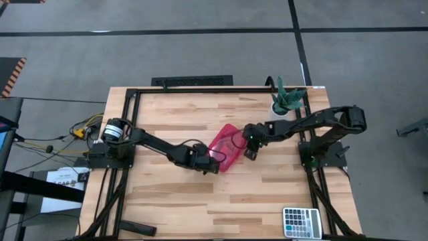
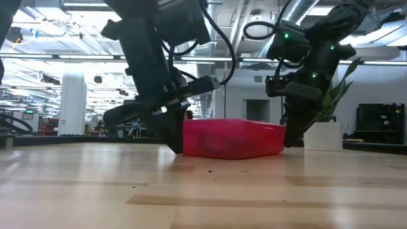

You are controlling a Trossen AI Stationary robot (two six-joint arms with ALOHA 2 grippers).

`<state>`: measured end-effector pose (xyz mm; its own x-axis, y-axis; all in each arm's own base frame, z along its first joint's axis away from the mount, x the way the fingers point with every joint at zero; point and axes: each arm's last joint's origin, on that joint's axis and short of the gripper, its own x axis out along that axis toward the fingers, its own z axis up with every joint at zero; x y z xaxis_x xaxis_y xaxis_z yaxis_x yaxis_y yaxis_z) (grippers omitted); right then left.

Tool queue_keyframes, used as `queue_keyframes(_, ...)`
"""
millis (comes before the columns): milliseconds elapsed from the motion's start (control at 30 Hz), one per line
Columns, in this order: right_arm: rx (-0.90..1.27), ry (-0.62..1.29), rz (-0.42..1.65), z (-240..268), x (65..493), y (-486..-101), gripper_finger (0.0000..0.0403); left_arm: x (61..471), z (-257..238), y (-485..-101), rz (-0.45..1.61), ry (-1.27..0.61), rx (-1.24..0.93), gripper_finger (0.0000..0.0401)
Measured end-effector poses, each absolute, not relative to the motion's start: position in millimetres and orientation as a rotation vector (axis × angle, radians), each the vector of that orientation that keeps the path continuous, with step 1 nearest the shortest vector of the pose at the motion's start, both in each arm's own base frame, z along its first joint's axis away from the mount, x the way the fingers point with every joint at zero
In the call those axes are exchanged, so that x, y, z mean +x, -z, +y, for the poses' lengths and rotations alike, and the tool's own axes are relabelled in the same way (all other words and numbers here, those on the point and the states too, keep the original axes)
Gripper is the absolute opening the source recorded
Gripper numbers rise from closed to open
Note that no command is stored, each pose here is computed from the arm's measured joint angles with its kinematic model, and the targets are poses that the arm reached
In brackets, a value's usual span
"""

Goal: Pack school essentials
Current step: Close the supply box

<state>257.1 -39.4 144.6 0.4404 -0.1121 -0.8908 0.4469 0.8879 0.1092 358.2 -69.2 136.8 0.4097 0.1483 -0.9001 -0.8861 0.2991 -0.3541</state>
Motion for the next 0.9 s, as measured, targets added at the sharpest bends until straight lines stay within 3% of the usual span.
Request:
queue_keyframes(400, 0.323, 0.21, 1.059, 14, 262, -147, 0.0122, 349, -7, -140, 1.012, -0.936, -0.906, 0.0)
queue_keyframes(600, 0.222, 0.162, 1.044, 27, 267, -174, 0.0122, 338, 22, -144, 1.068, -1.016, -0.837, 0.0)
queue_keyframes(900, -0.064, 0.553, 1.006, -26, 248, -214, 0.0122, 336, 12, -182, 0.971, -0.875, -0.958, 0.0)
